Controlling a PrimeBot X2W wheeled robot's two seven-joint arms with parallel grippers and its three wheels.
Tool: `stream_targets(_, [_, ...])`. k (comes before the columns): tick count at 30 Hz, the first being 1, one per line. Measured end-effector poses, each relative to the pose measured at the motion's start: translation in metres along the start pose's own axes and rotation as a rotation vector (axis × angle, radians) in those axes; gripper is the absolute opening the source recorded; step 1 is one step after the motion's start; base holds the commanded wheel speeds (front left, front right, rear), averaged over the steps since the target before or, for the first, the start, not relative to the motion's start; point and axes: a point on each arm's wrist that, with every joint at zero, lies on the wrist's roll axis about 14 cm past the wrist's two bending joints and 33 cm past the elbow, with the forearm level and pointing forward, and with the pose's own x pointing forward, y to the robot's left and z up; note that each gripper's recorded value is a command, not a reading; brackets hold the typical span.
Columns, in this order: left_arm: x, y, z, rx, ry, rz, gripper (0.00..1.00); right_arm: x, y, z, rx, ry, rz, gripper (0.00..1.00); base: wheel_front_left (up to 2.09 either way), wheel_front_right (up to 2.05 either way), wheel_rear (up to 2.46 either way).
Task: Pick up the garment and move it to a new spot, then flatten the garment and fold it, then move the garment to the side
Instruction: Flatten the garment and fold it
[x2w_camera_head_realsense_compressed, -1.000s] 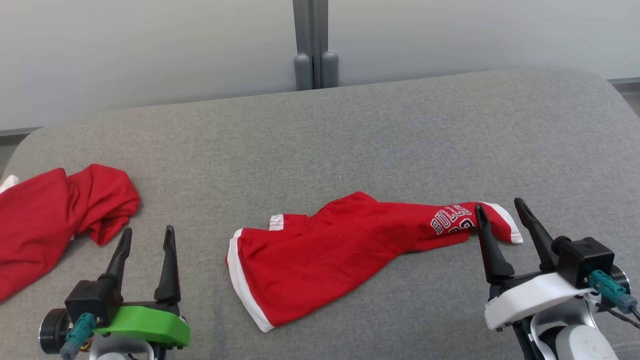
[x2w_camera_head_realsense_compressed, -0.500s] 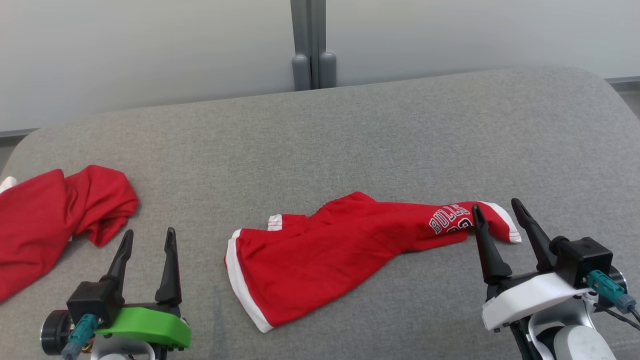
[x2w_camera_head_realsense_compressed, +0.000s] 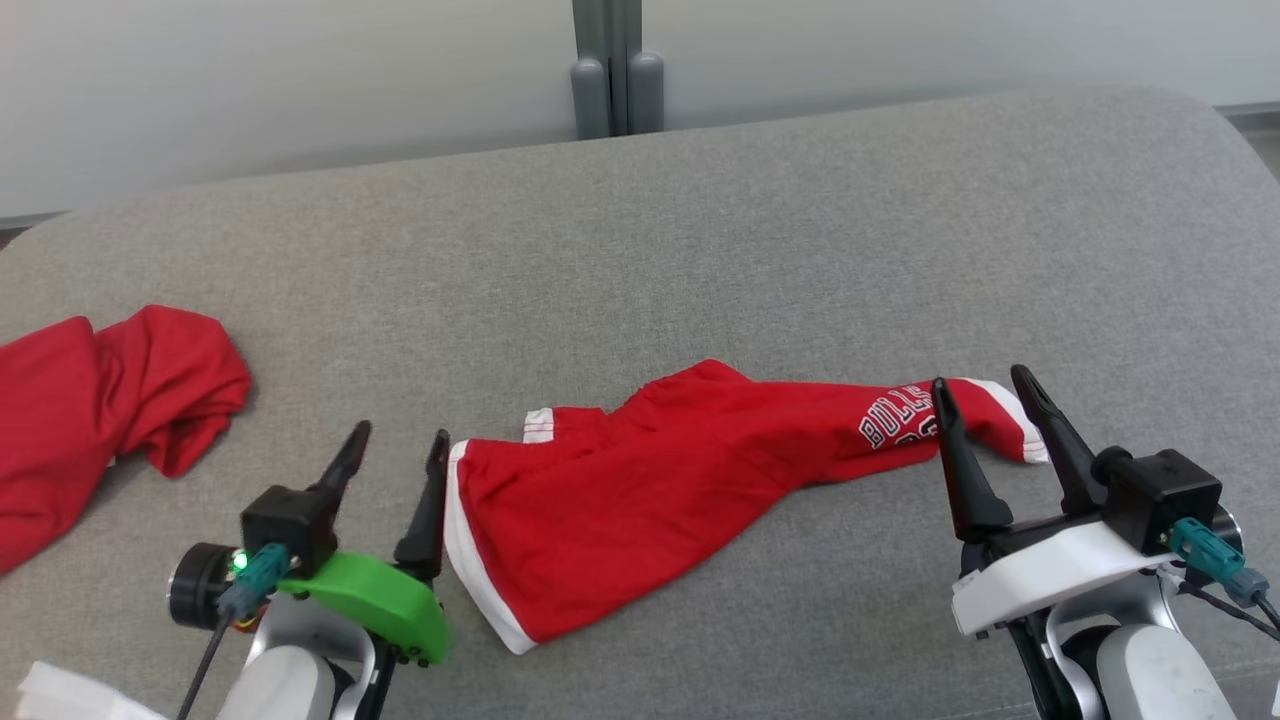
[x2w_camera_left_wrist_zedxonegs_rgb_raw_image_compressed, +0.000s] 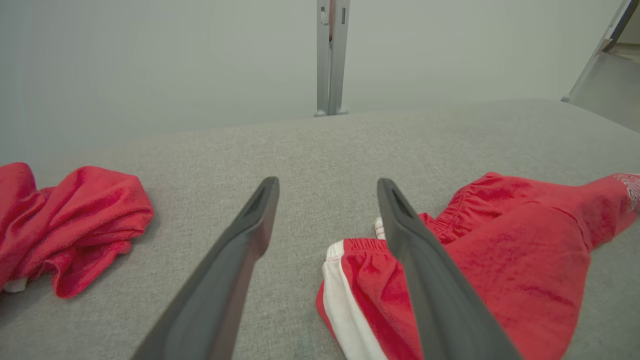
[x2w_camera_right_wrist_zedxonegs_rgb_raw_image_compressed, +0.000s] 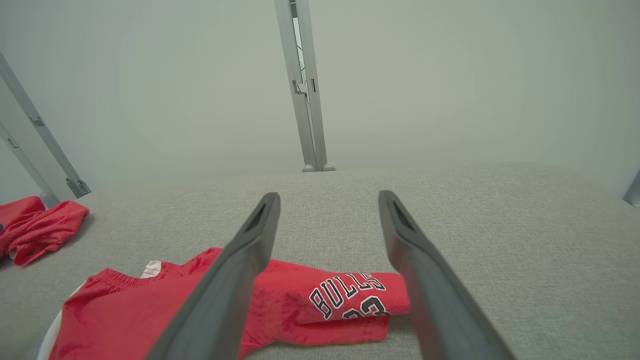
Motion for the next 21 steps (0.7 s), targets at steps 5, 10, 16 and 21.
stream_targets(5, [0.012, -0.012, -0.053, -0.030, 0.227, -0.054, 1.00, 0.006, -0.004, -0.008, 0.007, 0.012, -0.010, 1.00, 0.00, 0.00, 0.00])
stream_targets(10, [0.022, -0.014, -0.086, -0.053, 0.350, -0.067, 1.00, 0.008, -0.015, -0.020, 0.013, 0.041, -0.042, 1.00, 0.00, 0.00, 0.00])
stream_targets(16, [0.035, -0.020, -0.098, -0.069, 0.367, -0.104, 0.00, 0.006, -0.028, -0.029, 0.017, 0.056, -0.083, 1.00, 0.00, 0.00, 0.00])
stream_targets(21, [0.050, -0.036, -0.068, -0.027, 0.233, -0.165, 0.00, 0.003, -0.033, -0.029, 0.018, 0.054, -0.101, 1.00, 0.00, 0.00, 0.00])
